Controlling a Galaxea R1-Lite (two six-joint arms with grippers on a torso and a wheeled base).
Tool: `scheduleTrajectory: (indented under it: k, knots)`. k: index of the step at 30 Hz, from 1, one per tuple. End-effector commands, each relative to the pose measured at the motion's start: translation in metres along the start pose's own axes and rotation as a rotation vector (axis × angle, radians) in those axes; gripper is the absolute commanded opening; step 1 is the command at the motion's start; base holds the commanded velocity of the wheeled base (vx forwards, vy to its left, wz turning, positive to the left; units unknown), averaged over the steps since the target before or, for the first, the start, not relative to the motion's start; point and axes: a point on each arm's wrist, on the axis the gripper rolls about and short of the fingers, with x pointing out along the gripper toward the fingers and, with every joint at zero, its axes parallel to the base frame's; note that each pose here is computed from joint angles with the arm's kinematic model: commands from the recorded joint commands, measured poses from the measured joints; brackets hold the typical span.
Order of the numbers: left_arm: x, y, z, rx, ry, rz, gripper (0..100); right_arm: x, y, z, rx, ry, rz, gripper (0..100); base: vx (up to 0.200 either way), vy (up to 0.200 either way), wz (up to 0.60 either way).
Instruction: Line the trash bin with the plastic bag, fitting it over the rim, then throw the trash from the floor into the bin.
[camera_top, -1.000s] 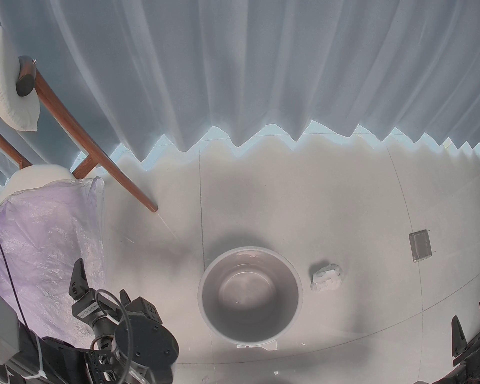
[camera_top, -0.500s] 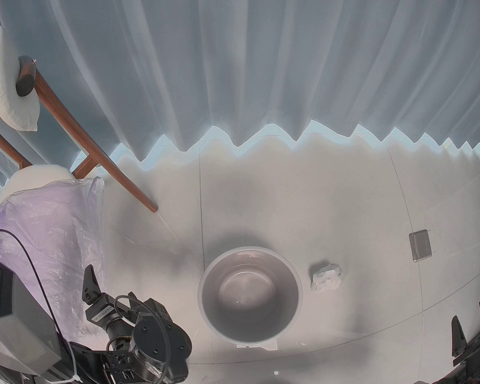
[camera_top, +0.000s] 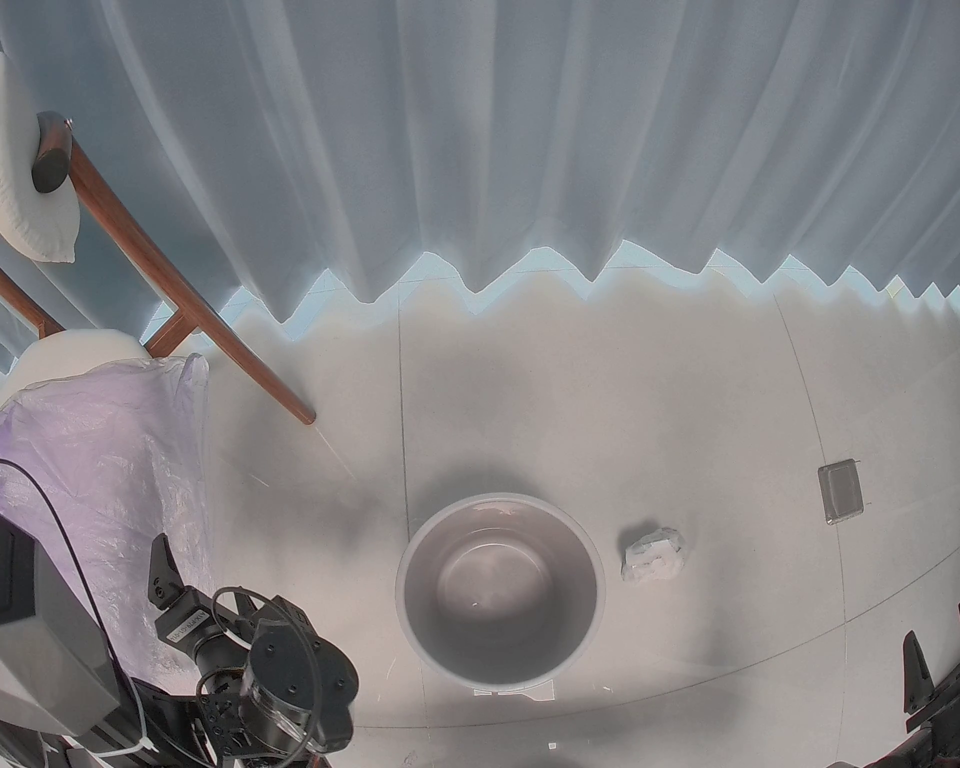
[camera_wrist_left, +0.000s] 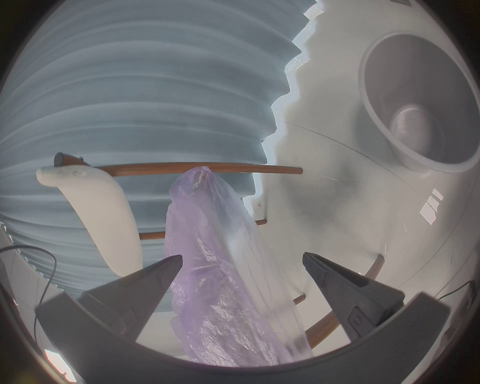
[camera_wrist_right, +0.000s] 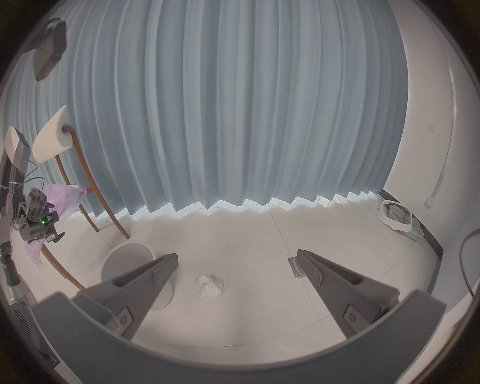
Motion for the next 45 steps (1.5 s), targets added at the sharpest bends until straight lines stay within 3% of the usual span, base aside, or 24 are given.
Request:
scheduleTrajectory:
  k: [1, 26, 27, 45]
  knots:
    - [0.005, 0.004, -0.002, -0.030, 0.028, 0.018, 100, 0.000, 0.000, -0.005, 0.000, 0.001, 0.000, 100, 0.000, 0.000, 0.00]
    - [0.012, 0.010, -0.015, -0.030, 0.059, 0.030, 100, 0.000, 0.000, -0.005, 0.000, 0.001, 0.000, 100, 0.000, 0.000, 0.00]
    - [0.012, 0.010, -0.015, -0.030, 0.059, 0.029, 0, 0.000, 0.000, -0.005, 0.000, 0.001, 0.000, 100, 0.000, 0.000, 0.00]
    - [0.012, 0.009, -0.014, -0.041, 0.060, 0.030, 0, 0.000, 0.000, -0.005, 0.000, 0.001, 0.000, 100, 0.000, 0.000, 0.00]
